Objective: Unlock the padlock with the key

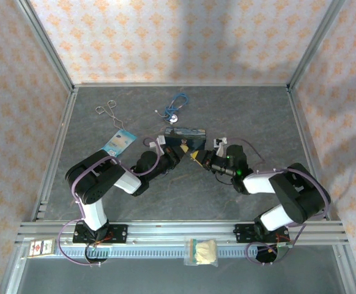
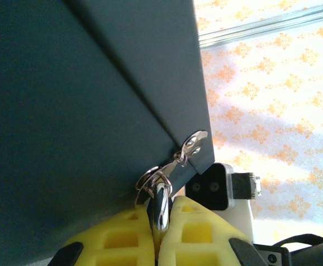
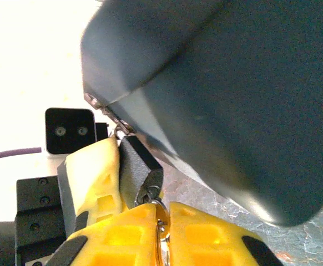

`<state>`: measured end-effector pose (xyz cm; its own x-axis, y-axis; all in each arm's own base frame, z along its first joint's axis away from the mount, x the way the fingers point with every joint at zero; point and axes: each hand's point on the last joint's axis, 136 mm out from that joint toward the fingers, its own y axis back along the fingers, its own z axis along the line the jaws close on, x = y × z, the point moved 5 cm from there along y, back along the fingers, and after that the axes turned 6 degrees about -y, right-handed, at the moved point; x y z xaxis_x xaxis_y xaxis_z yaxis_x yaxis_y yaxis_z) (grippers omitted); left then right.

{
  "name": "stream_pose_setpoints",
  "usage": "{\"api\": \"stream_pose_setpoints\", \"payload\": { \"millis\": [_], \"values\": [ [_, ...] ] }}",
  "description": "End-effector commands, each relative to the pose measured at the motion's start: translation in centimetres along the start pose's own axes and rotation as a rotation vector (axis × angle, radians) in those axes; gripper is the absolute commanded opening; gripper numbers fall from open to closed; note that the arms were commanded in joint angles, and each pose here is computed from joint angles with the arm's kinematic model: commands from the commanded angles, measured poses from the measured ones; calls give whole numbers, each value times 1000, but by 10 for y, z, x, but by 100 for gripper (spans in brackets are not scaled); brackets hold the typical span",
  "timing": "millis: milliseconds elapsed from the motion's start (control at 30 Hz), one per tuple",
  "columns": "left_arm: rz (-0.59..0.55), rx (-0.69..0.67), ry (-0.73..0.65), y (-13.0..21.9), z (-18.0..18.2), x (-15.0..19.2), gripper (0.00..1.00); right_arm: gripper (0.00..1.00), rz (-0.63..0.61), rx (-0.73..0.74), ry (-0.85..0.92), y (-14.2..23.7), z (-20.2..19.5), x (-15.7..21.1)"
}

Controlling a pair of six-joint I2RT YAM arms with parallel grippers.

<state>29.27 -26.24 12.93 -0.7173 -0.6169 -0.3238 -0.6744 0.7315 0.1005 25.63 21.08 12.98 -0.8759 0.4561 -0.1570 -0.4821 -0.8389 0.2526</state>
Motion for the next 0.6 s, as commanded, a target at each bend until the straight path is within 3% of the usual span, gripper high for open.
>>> {"api": "stream_pose_setpoints", "payload": {
  "millis": [0, 233, 567],
  "values": [
    [85, 93, -8, 2, -20, 18, 0, 18, -38, -33, 116, 2, 20, -5],
    [65, 63, -15, 0, -17, 12, 0, 26, -44, -22, 157, 13, 14, 0],
    [70, 66, -2, -1, -16, 12, 0, 12, -4, -79, 141, 9, 12, 6]
  ]
}}
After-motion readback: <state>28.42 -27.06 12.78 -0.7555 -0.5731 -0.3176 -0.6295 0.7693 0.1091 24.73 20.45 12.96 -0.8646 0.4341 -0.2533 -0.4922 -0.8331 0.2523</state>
